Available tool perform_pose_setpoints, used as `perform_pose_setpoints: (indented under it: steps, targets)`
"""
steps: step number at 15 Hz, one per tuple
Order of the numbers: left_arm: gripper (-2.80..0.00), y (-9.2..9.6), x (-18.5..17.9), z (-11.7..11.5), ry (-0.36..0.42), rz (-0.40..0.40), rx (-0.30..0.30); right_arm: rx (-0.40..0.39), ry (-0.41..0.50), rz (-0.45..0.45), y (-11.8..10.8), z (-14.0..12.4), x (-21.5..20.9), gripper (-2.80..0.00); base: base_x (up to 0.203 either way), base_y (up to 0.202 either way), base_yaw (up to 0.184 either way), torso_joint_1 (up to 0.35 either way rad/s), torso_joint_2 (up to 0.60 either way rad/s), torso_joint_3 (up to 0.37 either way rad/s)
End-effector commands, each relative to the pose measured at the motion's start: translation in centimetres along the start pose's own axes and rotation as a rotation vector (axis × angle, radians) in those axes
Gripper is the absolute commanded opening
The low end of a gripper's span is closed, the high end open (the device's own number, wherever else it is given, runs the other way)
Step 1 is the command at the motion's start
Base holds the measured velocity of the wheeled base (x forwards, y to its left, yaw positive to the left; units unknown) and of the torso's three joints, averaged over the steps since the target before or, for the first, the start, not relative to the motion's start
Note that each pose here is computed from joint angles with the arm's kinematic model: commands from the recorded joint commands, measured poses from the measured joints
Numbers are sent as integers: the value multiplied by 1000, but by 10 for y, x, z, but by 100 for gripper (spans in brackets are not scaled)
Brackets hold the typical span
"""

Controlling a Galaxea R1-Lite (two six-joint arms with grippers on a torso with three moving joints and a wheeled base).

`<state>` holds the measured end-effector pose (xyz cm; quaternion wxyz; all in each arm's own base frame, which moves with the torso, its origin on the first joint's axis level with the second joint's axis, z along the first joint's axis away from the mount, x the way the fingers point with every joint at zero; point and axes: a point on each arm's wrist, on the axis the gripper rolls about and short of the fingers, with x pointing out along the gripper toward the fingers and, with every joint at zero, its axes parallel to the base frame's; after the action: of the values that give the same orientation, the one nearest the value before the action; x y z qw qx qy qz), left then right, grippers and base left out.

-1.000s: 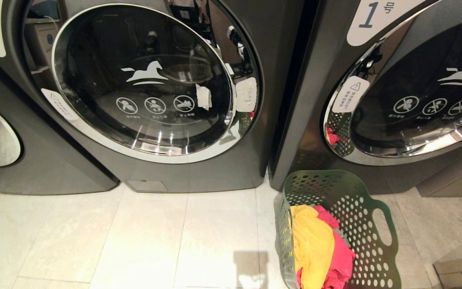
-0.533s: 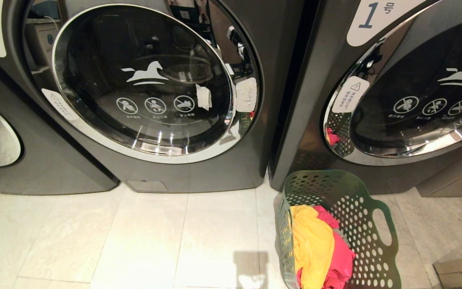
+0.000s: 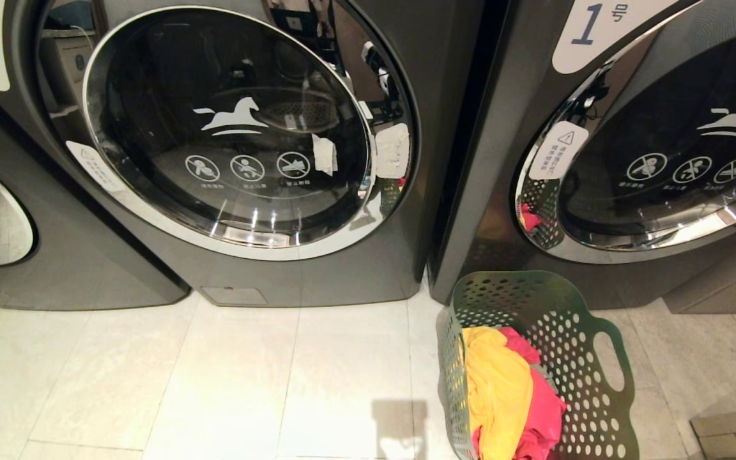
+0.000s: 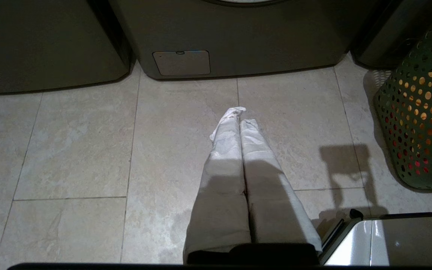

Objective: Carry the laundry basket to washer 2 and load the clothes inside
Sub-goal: Open the lid of the washing machine

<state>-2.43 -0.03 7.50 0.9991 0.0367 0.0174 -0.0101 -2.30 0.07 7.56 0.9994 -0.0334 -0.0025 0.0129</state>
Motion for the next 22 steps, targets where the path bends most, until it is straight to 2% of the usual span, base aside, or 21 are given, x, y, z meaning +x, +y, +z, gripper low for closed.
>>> perform_pose_setpoints:
  steps: [1, 10, 22]
  targets:
    - [-280, 0, 0, 0, 1, 0, 0, -1, 2, 3, 0, 0, 0, -280, 0, 0, 0, 0, 0, 0]
    - [-280, 0, 0, 0, 3, 12, 8, 2, 4, 2, 0, 0, 0, -280, 0, 0, 0, 1, 1, 16]
    - [-280, 0, 0, 0, 2, 14, 5, 12, 3, -4, 0, 0, 0, -280, 0, 0, 0, 2, 4, 196]
